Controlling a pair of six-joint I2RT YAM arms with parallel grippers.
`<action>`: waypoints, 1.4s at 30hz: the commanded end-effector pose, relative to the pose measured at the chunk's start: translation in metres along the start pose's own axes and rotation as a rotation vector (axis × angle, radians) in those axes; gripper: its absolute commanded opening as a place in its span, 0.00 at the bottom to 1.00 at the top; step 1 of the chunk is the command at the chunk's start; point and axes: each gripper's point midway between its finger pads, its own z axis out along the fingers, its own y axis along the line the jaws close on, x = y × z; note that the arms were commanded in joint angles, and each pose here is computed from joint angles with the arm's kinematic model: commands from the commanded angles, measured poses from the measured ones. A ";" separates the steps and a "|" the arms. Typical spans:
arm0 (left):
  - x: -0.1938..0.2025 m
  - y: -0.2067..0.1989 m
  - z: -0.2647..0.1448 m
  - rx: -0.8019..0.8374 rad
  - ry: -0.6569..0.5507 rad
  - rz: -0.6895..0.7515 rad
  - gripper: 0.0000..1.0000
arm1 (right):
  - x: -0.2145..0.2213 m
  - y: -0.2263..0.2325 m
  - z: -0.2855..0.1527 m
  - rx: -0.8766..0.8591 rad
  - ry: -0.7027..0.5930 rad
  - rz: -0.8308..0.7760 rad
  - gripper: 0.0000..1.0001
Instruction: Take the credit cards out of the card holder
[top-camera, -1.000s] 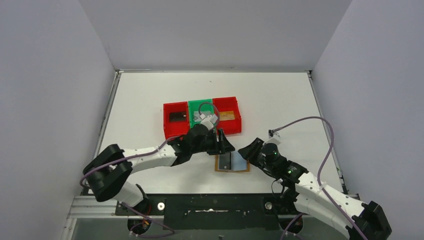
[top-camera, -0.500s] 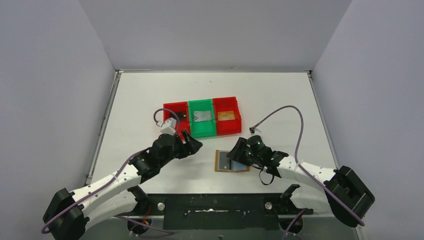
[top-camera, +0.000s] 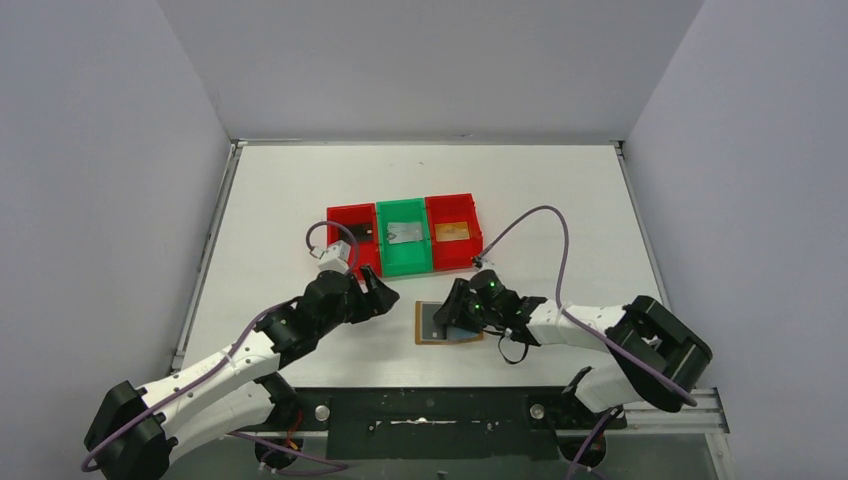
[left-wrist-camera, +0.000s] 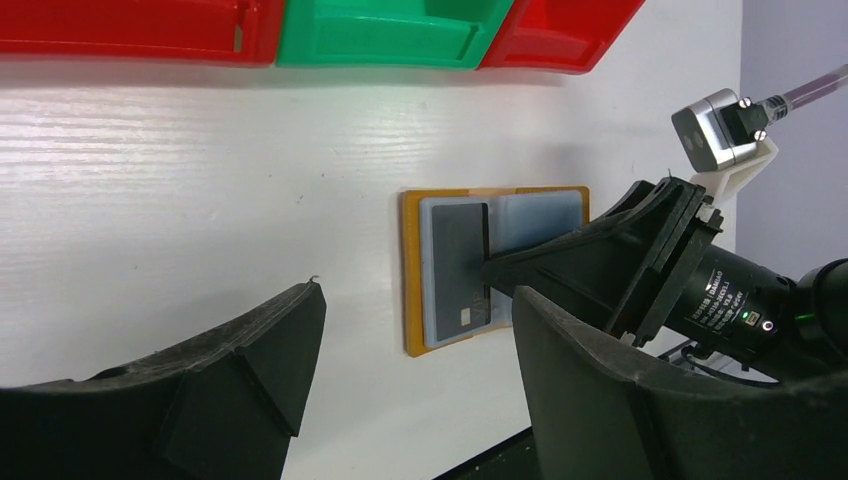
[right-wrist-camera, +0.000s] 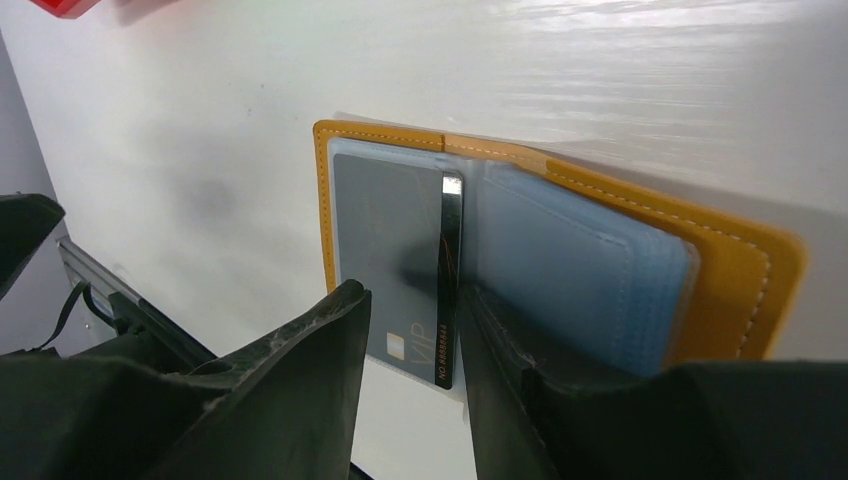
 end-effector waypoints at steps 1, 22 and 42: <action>-0.008 0.005 -0.001 -0.027 -0.027 0.010 0.69 | 0.006 0.027 0.013 -0.064 0.019 -0.027 0.40; 0.032 0.015 -0.006 0.036 0.104 -0.057 0.63 | -0.020 0.066 -0.004 -0.043 -0.136 -0.136 0.44; 0.058 0.011 0.010 0.053 0.239 -0.038 0.48 | 0.008 0.079 0.023 -0.119 0.002 -0.121 0.35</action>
